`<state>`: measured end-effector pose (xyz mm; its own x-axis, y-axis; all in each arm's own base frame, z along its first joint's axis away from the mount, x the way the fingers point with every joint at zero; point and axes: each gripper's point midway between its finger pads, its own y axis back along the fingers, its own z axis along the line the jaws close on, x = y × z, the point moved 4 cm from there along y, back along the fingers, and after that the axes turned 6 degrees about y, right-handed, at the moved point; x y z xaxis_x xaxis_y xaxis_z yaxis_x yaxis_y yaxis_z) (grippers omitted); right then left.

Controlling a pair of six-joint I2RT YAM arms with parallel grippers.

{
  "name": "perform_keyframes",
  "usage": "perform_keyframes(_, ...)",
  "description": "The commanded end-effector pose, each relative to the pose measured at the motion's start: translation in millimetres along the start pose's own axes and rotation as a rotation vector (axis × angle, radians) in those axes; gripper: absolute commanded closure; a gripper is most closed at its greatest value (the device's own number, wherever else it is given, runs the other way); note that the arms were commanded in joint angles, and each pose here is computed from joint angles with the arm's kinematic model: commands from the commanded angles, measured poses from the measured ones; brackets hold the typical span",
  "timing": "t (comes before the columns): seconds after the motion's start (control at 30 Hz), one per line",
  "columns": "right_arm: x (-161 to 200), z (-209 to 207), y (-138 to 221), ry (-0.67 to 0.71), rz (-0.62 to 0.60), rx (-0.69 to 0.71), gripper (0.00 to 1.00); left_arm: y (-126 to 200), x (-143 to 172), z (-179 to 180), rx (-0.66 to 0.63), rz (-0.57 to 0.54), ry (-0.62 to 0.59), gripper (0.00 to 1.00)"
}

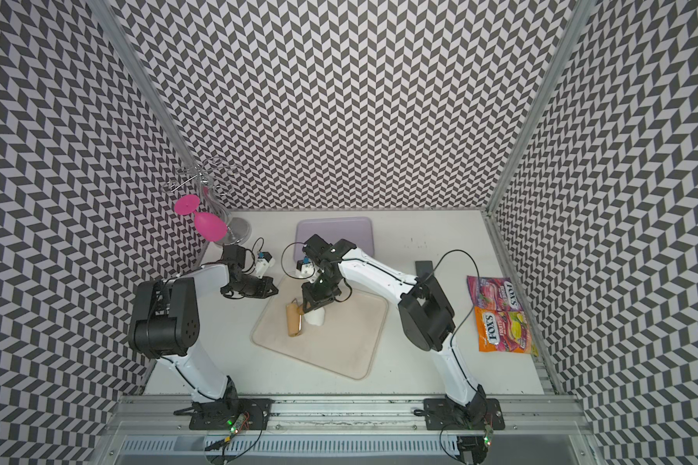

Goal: Roll out the dumpling wrappers from the dough
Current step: Flatten out the dough on the work surface.

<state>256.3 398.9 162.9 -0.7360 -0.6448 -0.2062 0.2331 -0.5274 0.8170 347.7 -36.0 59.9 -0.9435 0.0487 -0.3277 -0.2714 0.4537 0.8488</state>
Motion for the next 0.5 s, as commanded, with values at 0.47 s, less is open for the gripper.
perform_keyframes(0.47, 5.8, 13.2, 91.9, -0.092, -0.125, 0.321, 1.0, -7.6, 19.4, -2.5, 0.013, 0.073, 0.045, 1.0)
